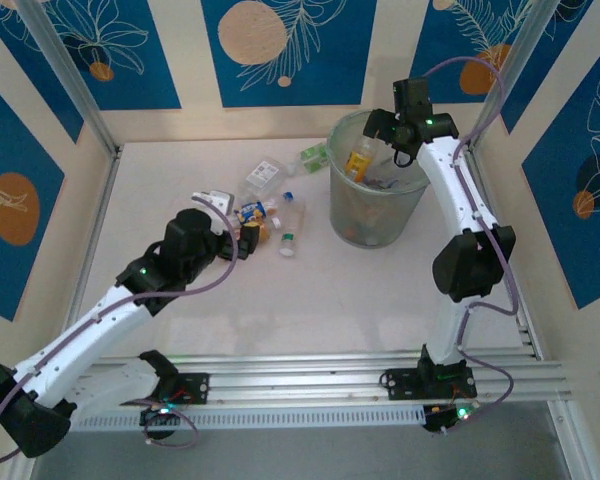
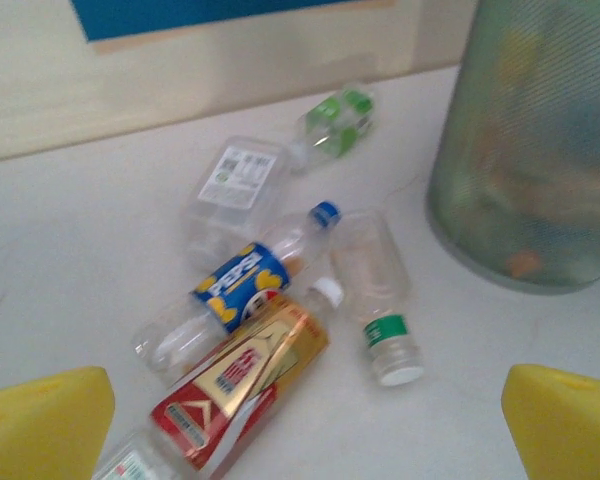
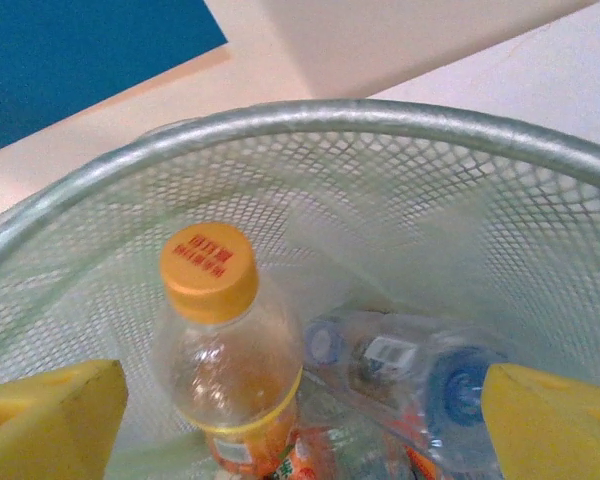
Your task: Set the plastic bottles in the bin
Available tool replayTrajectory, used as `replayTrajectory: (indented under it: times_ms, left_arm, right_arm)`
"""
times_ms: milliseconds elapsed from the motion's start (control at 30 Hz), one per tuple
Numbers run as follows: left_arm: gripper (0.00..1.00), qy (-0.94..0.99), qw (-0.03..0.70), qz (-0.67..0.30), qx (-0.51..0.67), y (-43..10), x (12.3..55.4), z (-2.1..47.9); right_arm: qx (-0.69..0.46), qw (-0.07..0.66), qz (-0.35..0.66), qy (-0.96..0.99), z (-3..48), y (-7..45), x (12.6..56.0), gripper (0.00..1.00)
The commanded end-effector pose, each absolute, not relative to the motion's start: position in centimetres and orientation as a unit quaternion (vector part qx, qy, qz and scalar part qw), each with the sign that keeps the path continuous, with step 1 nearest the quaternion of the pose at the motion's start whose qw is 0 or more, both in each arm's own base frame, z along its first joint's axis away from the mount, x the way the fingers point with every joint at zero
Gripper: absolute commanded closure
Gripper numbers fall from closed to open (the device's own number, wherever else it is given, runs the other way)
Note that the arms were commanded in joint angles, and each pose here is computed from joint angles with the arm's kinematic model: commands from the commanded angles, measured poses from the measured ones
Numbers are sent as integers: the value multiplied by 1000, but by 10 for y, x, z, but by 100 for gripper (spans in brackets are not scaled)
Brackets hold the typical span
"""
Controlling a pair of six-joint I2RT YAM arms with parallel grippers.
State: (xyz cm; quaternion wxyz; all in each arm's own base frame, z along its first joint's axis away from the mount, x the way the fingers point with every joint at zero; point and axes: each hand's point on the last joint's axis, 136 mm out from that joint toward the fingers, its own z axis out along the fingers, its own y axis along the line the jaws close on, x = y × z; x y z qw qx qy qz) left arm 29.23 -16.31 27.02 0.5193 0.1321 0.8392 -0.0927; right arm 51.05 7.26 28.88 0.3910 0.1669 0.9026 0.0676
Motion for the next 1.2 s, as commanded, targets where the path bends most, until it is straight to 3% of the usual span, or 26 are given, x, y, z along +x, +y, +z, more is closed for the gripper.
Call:
replayTrajectory:
  times_ms: [0,333,733,867,1167]
  left_arm:
    - [0,870,477,-46,114,-136,296,258]
    - [1,943,330,-9,48,-91,299,199]
    - [1,974,122,107,156,-66,301,142]
    - [1,974,92,94,182,-54,305,123]
    - [1,972,97,38,209,-37,312,101]
  right_arm:
    - [149,426,59,890,336,71,486,5]
    - [104,463,63,878,378,88,433,1]
    - [82,503,55,859,406,94,388,1]
    - [76,519,56,849,414,92,375,1]
    - [83,549,66,829,425,81,353,1]
